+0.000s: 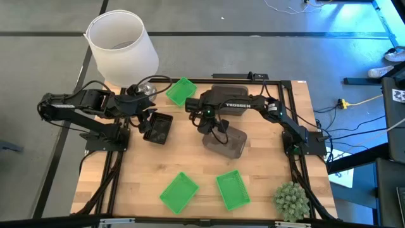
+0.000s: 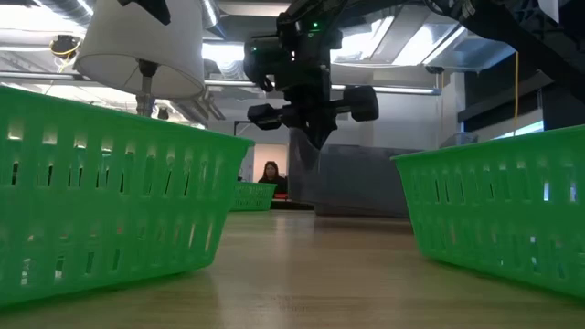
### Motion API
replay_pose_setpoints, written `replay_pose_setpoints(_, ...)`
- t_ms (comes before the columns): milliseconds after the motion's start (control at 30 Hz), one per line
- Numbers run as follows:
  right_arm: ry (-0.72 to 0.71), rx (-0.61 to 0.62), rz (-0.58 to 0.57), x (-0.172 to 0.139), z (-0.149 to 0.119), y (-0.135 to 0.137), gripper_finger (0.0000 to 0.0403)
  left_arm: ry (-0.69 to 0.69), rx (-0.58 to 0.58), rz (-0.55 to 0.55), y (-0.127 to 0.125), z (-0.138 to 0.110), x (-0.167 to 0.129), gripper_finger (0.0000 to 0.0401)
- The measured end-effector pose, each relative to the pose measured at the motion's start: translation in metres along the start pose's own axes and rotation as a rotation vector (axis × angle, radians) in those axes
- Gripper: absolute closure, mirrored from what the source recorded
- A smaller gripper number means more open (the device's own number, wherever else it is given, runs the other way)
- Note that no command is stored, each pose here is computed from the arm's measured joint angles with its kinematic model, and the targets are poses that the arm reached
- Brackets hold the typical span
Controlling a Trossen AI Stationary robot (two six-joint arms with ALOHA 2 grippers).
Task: Stack baskets by color
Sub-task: Stack the bottom transparent black bin on the top transparent black bin
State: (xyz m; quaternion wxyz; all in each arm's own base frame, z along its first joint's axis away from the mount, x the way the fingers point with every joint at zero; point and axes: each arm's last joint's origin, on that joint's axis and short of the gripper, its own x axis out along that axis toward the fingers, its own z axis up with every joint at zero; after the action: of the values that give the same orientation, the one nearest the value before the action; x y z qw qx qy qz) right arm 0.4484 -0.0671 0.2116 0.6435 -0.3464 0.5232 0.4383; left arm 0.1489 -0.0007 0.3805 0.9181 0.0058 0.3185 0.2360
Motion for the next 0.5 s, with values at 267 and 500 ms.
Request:
replay_pose_setpoints(267,-0.043,0.001,0.018,0.004,0.000,0.001,0.0401,0.000,0.000,0.000,0.000,0.000,0.000,0.0319)
replay_pose_setpoints(500,-0.068,0.017,0.053,0.024,-0.004,0.004,0.0383,0.000,0.000,0.000,0.000,0.000,0.000,0.0319)
